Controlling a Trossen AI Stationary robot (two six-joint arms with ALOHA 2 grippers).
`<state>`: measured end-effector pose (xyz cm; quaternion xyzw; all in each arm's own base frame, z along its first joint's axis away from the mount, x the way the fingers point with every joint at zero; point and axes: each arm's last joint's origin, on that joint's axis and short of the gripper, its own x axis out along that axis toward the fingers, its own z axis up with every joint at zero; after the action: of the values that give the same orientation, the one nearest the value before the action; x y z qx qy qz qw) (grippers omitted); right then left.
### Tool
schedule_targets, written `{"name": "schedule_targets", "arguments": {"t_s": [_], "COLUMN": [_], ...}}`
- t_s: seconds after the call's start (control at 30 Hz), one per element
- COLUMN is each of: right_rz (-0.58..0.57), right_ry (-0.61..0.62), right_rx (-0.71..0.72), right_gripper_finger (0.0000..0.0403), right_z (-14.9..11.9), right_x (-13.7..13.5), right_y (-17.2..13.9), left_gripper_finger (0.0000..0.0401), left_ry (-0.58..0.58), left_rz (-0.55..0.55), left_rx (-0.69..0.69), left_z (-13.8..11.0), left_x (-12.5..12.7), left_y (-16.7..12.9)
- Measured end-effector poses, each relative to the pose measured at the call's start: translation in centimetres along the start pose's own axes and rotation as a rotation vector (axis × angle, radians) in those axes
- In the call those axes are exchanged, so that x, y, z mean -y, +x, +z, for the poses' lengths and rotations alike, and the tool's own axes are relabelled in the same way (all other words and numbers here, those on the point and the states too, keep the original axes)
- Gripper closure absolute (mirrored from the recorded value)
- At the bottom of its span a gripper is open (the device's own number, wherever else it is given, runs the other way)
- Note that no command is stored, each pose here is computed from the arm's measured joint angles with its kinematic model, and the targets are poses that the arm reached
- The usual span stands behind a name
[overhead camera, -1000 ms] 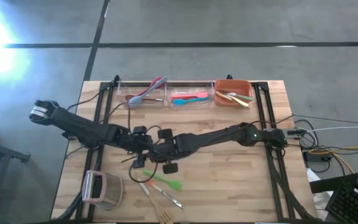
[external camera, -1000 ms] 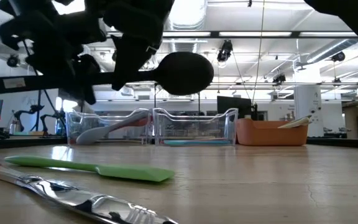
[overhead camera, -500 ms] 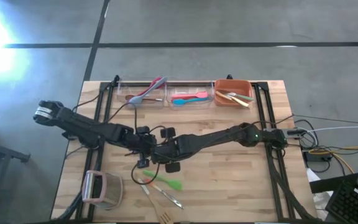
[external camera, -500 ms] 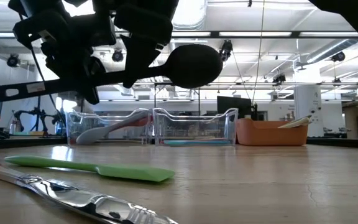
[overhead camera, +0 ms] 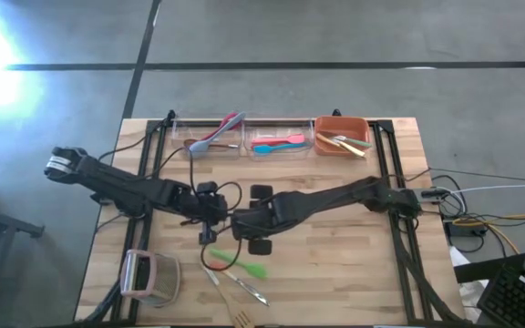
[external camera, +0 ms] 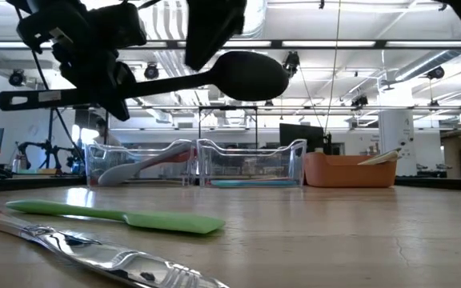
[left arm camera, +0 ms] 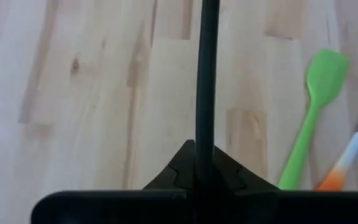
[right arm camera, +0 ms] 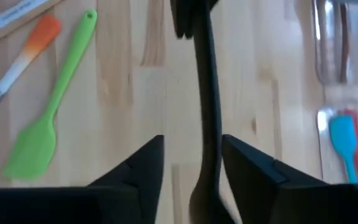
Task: Pick & Place Kitchen Items
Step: Put the black serving spoon into the left transparent bin
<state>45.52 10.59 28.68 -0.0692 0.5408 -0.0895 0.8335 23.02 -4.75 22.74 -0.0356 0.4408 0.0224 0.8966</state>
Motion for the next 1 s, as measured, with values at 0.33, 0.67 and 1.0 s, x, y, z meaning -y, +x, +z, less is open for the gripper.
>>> {"name": "schedule_targets", "arguments": {"t_s": [0.33,0.67,1.0], "right_rz": [-0.111,-0.185,-0.356], "right_ry": [0.164,0.283,0.435], "right_rx": [-0.062,-0.012,-0.037], "right_gripper_finger": [0.0212,0.0233,0.0251], "right_z": [-3.1,-6.0,-10.6], "right_x": [0.0,-1.0,-1.1], "right_y": [-6.8,-10.3,-8.9], "left_gripper_finger": [0.0388,0.0388,0.0388], "left_ry": [-0.040,0.017,0.011], "left_rz": [0.168,0.395,0.629], "left_rx": [0.017,0.105,0.210], "left_z": [0.2,0.8,1.9], "left_x": [-2.0,-5.4,-10.8], "left_y": [-1.9,-5.6,-5.9]}}
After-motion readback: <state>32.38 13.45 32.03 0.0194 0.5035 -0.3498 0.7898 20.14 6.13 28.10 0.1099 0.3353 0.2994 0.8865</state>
